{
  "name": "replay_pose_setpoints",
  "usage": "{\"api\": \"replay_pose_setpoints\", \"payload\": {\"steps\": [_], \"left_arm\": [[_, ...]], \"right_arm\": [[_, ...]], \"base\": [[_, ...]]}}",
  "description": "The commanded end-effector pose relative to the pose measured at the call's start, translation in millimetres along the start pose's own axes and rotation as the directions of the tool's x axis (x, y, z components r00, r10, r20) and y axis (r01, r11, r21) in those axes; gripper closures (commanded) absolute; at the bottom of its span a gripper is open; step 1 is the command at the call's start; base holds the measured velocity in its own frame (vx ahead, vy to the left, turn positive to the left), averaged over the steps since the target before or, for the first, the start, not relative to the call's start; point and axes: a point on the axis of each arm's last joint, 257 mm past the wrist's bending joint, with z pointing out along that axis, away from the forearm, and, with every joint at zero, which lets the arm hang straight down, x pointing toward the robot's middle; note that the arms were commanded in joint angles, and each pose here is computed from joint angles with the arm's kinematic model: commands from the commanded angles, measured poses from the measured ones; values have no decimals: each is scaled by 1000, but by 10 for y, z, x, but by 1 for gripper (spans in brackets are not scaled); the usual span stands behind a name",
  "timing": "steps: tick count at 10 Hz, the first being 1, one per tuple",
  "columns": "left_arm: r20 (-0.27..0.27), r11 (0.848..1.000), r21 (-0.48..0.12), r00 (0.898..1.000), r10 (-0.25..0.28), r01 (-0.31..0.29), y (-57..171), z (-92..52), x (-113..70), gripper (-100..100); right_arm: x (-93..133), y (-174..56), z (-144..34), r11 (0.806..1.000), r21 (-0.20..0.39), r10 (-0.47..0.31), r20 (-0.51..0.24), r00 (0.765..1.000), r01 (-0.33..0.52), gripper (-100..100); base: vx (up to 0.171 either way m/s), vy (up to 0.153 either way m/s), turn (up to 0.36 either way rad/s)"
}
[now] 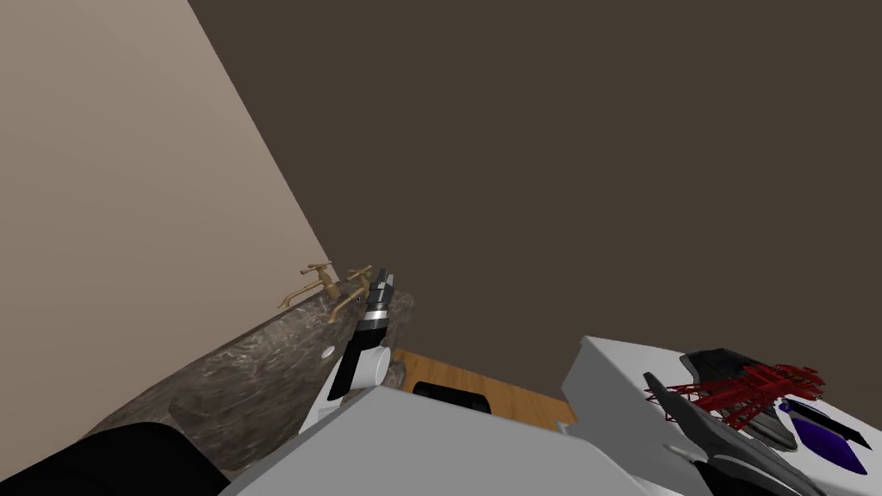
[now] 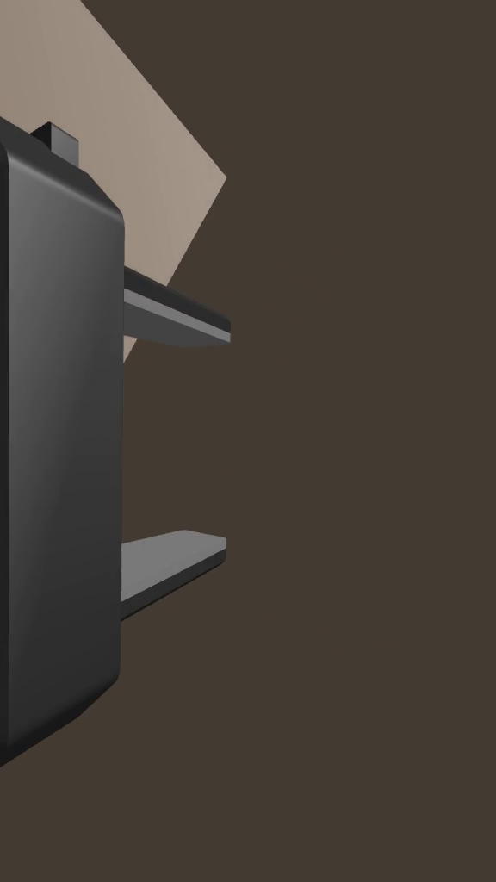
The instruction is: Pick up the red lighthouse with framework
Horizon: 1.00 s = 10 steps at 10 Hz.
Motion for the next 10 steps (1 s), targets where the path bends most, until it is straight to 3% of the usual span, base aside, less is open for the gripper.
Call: {"api": "replay_pose_setpoints", "payload": {"steps": [1, 2, 5, 6, 7, 8, 10], "left_arm": [[0, 1000, 0, 1000, 0, 0, 0, 0, 0, 0], [0, 1000, 0, 1000, 0, 0, 0, 1, 1, 0], [0, 1000, 0, 1000, 0, 0, 0, 1, 1, 0], [0, 1000, 0, 1000, 0, 0, 0, 1, 1, 0], [0, 1000, 0, 1000, 0, 0, 0, 0, 0, 0], [0, 1000, 0, 1000, 0, 0, 0, 0, 0, 0], [0, 1000, 0, 1000, 0, 0, 0, 0, 0, 0]], "right_arm": [[-100, 117, 154, 999, -32, -17, 13, 1000, 18, -100], [14, 308, 255, 998, -67, -12, -12, 1000, 11, -100], [-170, 485, 424, 993, -105, -48, 16, 999, 49, -100], [-89, 641, 553, 990, -130, -50, -4, 999, 49, -100], [-184, 806, 634, 985, -160, -65, 12, 998, 66, -100], [-262, 808, 660, 983, -165, -82, 24, 996, 84, -100], [-270, 1089, 838, 974, -205, -96, 20, 995, 98, -100]], "base": [[15, 32, -68], [25, 33, -337], [11, 27, -115], [12, 32, -310], [15, 51, -392], [10, 33, -65], [23, 51, -337]]}}
